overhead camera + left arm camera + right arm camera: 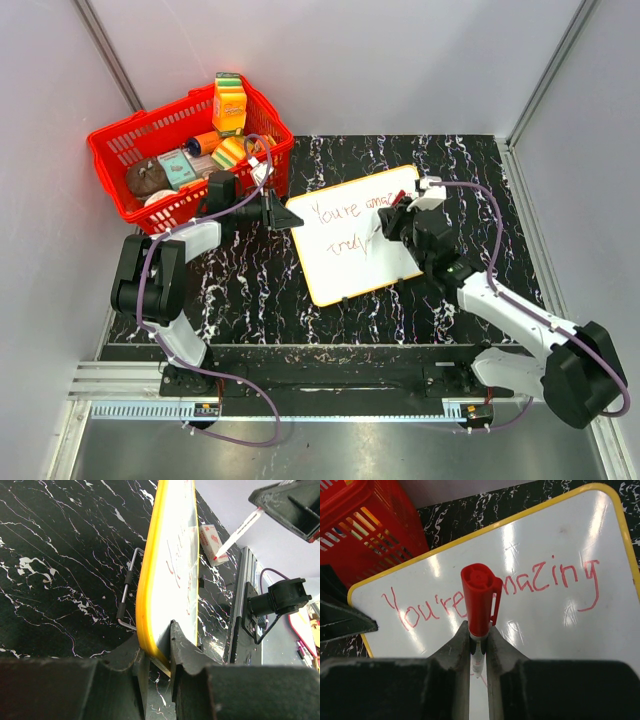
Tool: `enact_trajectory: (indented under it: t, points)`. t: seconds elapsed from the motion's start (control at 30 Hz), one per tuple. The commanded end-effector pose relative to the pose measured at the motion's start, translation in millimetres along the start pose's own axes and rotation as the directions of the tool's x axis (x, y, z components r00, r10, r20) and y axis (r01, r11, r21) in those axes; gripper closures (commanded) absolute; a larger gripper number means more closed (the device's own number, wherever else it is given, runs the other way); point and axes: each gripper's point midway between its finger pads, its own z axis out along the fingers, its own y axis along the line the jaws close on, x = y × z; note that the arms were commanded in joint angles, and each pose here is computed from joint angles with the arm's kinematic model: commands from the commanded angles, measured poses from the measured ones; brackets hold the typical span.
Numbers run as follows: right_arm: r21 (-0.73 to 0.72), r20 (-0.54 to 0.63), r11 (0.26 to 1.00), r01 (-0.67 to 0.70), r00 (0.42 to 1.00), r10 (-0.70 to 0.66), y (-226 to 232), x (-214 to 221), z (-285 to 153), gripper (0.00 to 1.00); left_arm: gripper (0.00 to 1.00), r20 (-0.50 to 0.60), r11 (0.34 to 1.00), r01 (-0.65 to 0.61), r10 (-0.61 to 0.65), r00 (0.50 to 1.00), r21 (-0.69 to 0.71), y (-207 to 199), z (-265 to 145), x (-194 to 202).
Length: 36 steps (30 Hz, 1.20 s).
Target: Write a sentence on the whiteboard
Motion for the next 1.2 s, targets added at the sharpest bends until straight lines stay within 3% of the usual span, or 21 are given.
enact_trajectory:
  t: [0.0,0.83,1.17]
  points:
    - [0.045,0.087,0.999,0.028,0.996,-0.032,0,-33,13,1.00,1.00,-0.097,0.993,-0.116,0.112,0.989,-0.031,15,17,42]
    - [0.051,0.103,0.998,0.044,0.993,-0.049,-5,-37,12,1.00,1.00,-0.099,0.993,-0.118,0.114,0.989,-0.032,15,18,42]
    - [0.062,0.073,0.997,0.035,0.997,-0.039,-12,-19,13,1.00,1.00,-0.098,0.993,-0.115,0.111,0.989,-0.036,16,17,42]
